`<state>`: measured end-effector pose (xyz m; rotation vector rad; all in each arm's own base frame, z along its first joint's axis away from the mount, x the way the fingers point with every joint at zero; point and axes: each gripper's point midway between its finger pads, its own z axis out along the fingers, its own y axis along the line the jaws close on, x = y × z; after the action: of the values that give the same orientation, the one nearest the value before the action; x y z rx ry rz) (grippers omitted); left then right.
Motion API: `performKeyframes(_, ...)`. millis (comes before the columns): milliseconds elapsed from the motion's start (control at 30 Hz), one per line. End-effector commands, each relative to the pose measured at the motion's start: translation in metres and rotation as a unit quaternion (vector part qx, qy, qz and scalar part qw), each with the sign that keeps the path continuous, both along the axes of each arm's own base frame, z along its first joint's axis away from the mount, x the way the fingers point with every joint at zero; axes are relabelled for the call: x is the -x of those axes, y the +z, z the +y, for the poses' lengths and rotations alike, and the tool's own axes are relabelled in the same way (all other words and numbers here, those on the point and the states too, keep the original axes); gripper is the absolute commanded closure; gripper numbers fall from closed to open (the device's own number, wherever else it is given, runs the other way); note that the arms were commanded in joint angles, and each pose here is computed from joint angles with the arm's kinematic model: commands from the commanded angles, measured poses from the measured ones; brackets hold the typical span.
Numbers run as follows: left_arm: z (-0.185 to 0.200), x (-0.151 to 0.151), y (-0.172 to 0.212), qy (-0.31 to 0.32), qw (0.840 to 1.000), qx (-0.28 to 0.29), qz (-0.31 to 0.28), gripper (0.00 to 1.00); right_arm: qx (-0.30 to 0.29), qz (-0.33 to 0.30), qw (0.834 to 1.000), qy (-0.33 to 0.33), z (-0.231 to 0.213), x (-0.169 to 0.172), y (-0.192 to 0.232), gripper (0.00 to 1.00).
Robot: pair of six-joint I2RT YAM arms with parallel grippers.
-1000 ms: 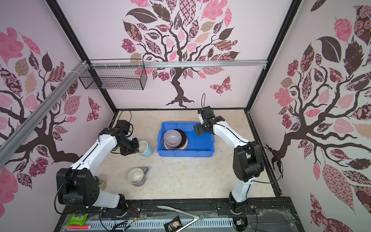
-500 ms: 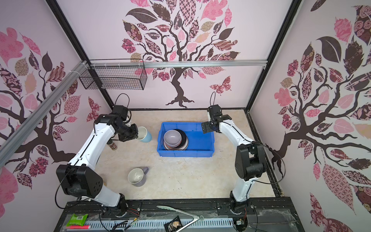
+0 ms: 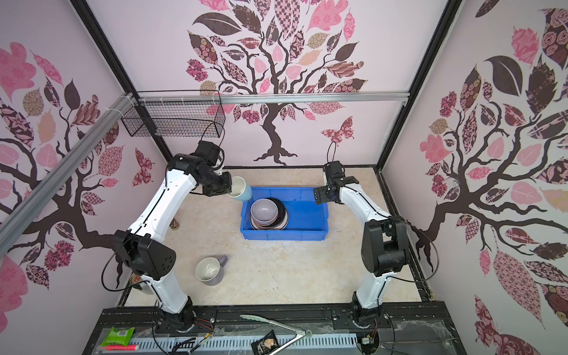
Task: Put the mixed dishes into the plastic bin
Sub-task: 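Carry the light blue mug over the bin beside the stacked dishes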
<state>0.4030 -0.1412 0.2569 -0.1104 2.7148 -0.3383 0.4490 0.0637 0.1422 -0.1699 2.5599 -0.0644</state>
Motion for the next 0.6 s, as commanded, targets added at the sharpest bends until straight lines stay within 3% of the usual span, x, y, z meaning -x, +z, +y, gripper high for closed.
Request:
performKeyframes(0,-0.036,-0.012,0.029,-0.034,0.998,0.020,-0.045,1.00,-0.007,-0.027,0.999,-0.018,-0.013,0.006,0.025,0.01)
performKeyframes(300,-0.128,-0.016,0.033,-0.111,0.990,0.056,-0.061,1.00,-0.013,-0.031,0.998,-0.051,-0.051,0.021,0.029,0.01)
performKeyframes(567,-0.207,0.000,-0.005,-0.179,0.981,0.073,-0.032,1.00,-0.008,-0.052,0.998,-0.046,-0.063,0.040,0.047,0.00)
